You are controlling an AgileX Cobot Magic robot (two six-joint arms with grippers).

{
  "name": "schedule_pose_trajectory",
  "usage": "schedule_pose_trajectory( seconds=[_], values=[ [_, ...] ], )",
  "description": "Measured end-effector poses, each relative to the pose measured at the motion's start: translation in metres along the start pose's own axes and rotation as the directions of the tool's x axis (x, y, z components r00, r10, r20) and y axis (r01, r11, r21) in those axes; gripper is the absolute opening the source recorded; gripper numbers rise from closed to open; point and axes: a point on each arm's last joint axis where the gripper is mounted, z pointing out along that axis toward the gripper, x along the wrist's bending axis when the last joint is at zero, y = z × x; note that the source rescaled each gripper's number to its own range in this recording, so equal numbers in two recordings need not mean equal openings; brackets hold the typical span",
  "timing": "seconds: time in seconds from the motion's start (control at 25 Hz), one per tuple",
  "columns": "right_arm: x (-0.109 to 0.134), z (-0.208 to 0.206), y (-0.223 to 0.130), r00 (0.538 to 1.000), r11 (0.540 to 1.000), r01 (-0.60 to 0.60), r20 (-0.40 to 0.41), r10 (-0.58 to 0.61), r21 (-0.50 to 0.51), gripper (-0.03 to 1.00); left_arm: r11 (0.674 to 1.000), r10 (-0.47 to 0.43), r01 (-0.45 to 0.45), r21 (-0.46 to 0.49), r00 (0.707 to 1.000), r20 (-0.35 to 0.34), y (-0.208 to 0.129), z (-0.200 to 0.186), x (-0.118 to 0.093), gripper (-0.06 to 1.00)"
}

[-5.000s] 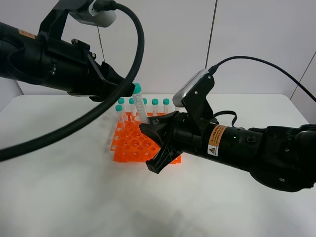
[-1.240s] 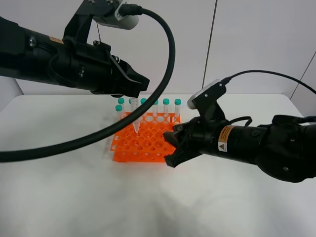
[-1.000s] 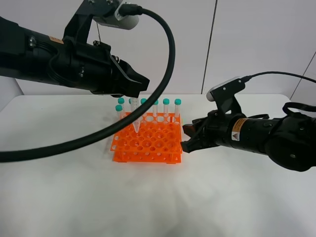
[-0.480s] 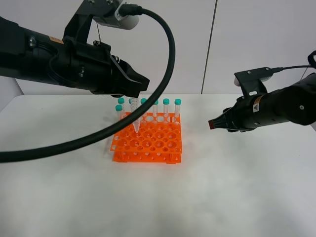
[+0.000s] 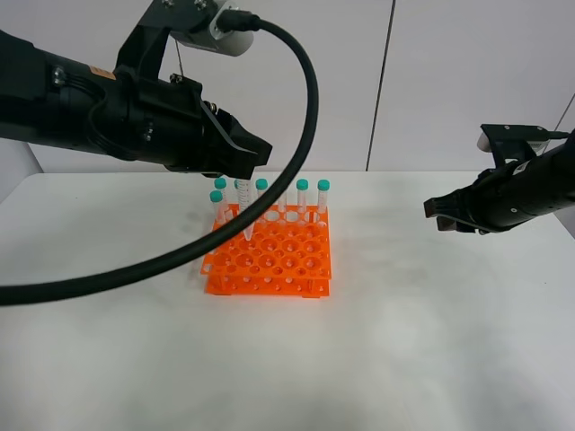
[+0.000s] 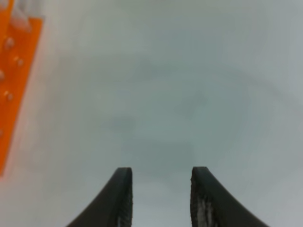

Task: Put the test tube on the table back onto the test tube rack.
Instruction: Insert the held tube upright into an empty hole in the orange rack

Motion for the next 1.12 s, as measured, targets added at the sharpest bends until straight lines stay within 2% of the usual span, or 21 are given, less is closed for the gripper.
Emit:
schedule_pose_trajectory(
  seconds=[0.28, 0.56, 0.76, 0.92, 1.12],
  values=[
    [-0.013, -0.001, -0.003, 0.999, 0.999, 0.028, 0.02, -0.029, 0.038, 0.41, 1.0, 0.005, -0.005, 0.0, 1.0, 0.0, 0.0, 0.0, 0.0, 0.01],
    [-0.044, -0.006, -0.007, 0.993, 0.998, -0.037, 0.113, 0.03, 0.055, 0.41, 1.0, 0.008, -0.008, 0.001, 1.0, 0.001, 0.0, 0.0, 0.0, 0.01],
    [-0.045, -0.006, -0.007, 0.994, 0.998, -0.047, 0.102, 0.042, 0.049, 0.41, 1.0, 0.024, -0.024, 0.001, 1.0, 0.001, 0.0, 0.0, 0.0, 0.01],
    [-0.043, -0.013, -0.004, 0.994, 0.999, -0.038, 0.101, 0.036, 0.021, 0.41, 1.0, 0.027, -0.027, 0.001, 1.0, 0.001, 0.0, 0.0, 0.0, 0.01],
    [-0.039, -0.039, 0.004, 0.993, 0.997, -0.022, 0.111, 0.03, -0.078, 0.41, 1.0, 0.03, -0.03, 0.001, 1.0, 0.001, 0.0, 0.0, 0.0, 0.01]
  ],
)
